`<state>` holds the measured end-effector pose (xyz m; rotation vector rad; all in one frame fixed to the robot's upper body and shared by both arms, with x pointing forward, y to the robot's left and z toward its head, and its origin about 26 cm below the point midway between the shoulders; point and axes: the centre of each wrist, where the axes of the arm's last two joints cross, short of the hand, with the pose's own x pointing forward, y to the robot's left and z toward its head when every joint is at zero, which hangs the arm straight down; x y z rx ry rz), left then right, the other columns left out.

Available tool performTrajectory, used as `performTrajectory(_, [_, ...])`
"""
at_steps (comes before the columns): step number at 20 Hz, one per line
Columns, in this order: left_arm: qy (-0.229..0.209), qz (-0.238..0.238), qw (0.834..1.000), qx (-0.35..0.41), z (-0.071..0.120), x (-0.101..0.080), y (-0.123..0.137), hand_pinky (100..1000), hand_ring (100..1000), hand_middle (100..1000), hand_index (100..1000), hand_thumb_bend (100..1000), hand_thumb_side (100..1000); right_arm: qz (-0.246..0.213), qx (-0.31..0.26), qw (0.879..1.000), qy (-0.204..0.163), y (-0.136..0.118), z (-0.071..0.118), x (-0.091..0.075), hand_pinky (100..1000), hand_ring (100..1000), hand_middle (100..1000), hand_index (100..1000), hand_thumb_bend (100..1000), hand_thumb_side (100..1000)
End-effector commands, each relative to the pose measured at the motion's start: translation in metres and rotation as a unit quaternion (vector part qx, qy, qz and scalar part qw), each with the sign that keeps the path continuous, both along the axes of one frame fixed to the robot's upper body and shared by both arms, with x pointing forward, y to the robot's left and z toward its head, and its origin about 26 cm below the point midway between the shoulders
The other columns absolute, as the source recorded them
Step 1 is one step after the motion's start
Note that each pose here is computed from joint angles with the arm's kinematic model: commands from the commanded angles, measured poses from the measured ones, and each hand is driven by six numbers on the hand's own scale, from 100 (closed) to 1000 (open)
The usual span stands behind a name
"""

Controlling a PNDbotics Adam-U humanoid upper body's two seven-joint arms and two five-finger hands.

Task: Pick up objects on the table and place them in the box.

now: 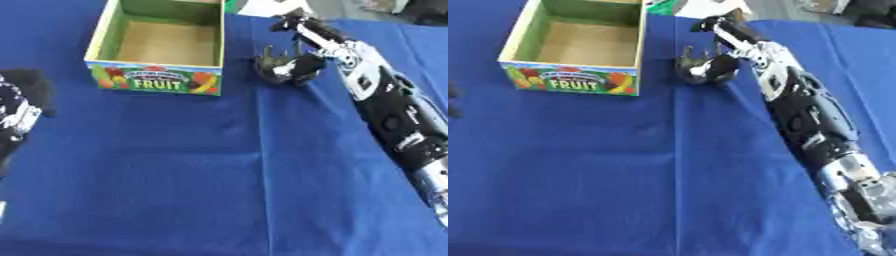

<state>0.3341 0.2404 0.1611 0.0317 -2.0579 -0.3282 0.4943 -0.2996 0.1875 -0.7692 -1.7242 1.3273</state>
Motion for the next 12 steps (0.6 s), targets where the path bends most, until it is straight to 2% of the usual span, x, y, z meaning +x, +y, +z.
performTrajectory(1, [-0.015,-0.004,1.0,0.008,0.0092,-0.0002,0.0004,480,629,584,689,590,494,-0.011,-0.006,1.0,-0.009,-0.0072,0.009,0.0005,751,894,837,891,566,465])
performTrajectory(10, [-0.015,-0.004,1.0,0.008,0.0091,-0.0004,0.0008,480,629,583,689,589,494,-0.02,-0.008,1.0,0.002,-0.012,0.0057,0.0006,750,892,834,889,564,470])
performTrajectory(12, [-0.015,-0.003,1.0,0.008,0.0089,-0.0005,0.0011,480,629,583,689,588,495,-0.016,-0.021,1.0,0.015,-0.013,0.0044,0.0003,751,878,826,880,560,470])
